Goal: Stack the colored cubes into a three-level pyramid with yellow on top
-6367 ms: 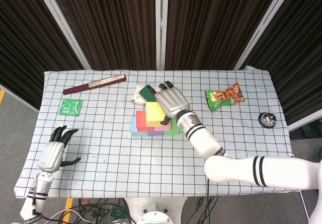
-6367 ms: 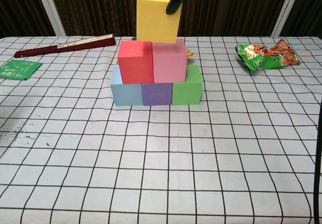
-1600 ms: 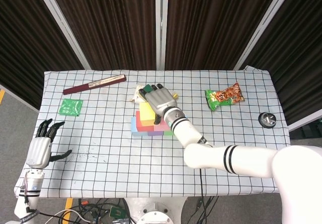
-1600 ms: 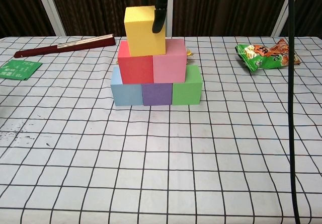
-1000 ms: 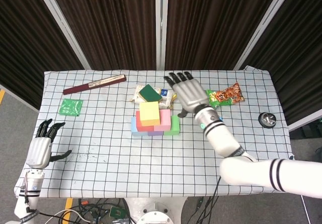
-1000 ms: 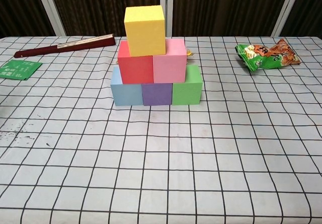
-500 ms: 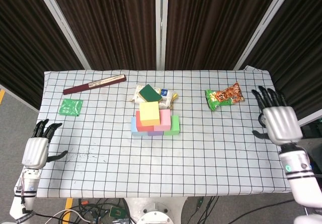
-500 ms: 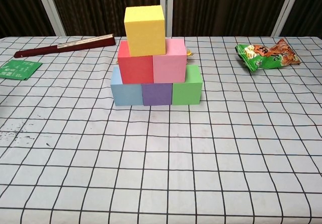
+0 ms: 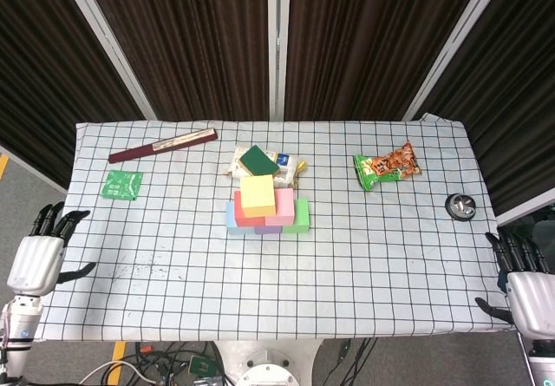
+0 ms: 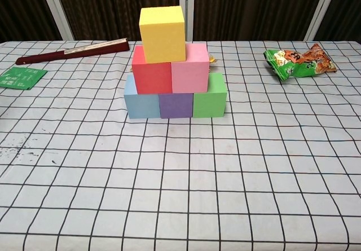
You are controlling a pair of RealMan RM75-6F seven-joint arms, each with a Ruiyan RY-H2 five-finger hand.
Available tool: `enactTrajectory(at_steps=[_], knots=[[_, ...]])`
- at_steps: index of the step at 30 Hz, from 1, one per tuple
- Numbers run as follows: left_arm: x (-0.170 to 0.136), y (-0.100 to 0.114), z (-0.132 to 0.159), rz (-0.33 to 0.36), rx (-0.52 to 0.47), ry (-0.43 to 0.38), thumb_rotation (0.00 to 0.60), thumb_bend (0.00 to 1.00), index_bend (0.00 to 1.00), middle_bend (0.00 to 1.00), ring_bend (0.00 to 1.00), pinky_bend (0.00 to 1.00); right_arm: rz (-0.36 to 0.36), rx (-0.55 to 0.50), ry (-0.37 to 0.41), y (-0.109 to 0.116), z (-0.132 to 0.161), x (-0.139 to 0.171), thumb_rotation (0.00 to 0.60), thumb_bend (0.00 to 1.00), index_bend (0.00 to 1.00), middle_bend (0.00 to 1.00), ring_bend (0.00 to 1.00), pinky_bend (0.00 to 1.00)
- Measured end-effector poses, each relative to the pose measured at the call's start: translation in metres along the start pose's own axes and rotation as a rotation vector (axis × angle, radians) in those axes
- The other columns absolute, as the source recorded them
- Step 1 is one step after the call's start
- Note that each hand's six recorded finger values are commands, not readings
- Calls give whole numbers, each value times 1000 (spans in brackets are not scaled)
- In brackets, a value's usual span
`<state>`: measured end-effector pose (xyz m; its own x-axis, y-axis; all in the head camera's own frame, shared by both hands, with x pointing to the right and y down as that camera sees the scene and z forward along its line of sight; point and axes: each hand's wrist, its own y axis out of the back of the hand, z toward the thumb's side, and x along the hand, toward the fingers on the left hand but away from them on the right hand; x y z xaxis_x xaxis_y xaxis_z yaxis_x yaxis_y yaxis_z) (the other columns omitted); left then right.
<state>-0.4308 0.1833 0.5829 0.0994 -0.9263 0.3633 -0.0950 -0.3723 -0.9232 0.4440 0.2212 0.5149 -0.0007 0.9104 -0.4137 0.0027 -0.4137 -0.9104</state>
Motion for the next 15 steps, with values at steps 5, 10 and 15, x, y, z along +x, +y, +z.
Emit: enactTrajectory(at_steps=[5, 10, 15], knots=[[-13, 7, -2, 10, -1, 19, 600, 0, 140, 175, 17, 36, -50, 17, 12, 2, 1, 6, 600, 0, 0, 0, 0, 0], [-17, 10, -1, 34, -17, 4, 600, 0, 132, 172, 17, 36, -53, 20, 7, 1, 0, 7, 600, 0, 0, 0, 0, 0], [-23, 9, 1, 38, -24, -19, 600, 0, 130, 171, 17, 36, -30, 9, -10, -6, -2, 7, 600, 0, 0, 0, 0, 0]])
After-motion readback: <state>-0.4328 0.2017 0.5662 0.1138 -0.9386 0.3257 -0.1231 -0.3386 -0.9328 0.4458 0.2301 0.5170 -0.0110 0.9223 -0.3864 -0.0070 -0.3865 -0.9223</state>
